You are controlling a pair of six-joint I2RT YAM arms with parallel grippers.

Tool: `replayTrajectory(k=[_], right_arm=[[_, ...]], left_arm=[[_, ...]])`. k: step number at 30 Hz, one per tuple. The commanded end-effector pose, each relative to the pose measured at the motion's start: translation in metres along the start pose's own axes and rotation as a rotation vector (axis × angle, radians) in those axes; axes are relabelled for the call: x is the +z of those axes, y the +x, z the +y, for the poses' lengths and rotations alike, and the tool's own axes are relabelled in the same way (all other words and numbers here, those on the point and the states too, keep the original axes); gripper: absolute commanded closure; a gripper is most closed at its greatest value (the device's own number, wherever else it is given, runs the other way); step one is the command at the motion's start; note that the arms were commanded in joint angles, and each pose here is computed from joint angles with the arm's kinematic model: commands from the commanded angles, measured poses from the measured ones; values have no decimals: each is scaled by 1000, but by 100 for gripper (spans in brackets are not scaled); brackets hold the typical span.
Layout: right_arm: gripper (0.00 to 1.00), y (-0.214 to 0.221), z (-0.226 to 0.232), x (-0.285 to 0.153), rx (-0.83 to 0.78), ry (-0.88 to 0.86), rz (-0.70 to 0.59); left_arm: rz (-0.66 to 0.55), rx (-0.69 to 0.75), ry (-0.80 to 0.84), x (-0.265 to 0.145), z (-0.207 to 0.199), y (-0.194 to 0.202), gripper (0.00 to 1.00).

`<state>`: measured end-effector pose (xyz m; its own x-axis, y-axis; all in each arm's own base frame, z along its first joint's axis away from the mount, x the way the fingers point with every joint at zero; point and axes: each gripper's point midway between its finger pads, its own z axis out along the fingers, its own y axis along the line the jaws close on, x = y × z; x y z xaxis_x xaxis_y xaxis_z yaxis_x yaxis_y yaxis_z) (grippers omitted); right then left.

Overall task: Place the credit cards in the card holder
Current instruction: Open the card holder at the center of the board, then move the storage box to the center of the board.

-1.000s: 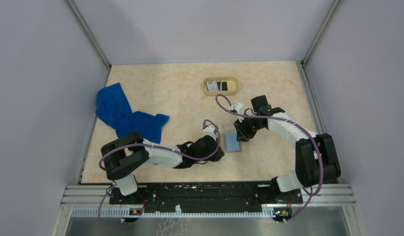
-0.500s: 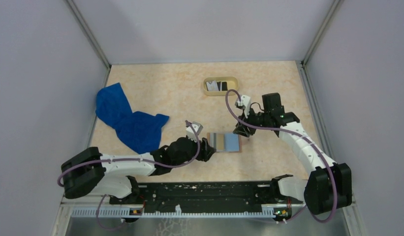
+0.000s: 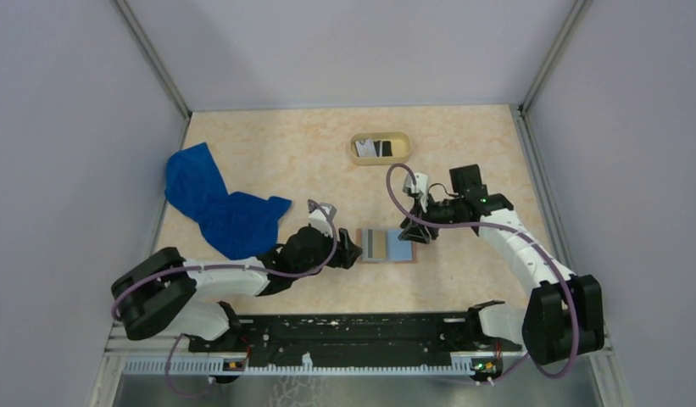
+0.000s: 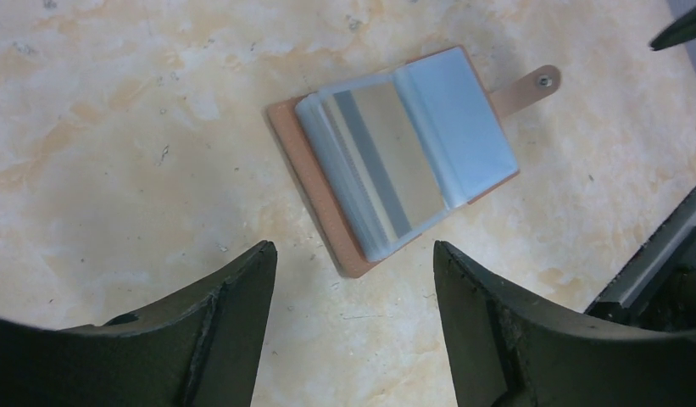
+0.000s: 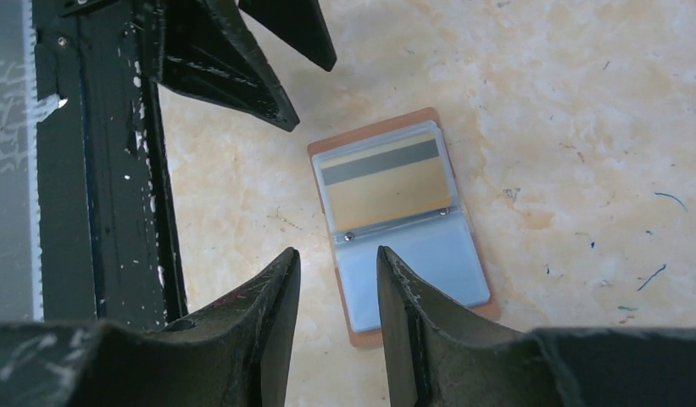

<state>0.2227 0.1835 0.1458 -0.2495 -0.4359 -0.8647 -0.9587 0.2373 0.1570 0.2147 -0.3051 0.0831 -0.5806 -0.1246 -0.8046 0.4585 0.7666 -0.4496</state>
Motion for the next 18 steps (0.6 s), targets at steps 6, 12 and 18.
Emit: replayTrajectory(k=[6, 12, 18], right_arm=[[56, -27, -30, -10, -83, 85, -18], [1, -88, -57, -21, -346, 46, -120], [1, -93, -112, 7, -607, -4, -132]], left_arm=[[-30, -19, -1, 21, 1, -31, 33], [-202, 91, 46, 38, 6, -121, 17], [-397, 8, 83, 44, 39, -161, 1]])
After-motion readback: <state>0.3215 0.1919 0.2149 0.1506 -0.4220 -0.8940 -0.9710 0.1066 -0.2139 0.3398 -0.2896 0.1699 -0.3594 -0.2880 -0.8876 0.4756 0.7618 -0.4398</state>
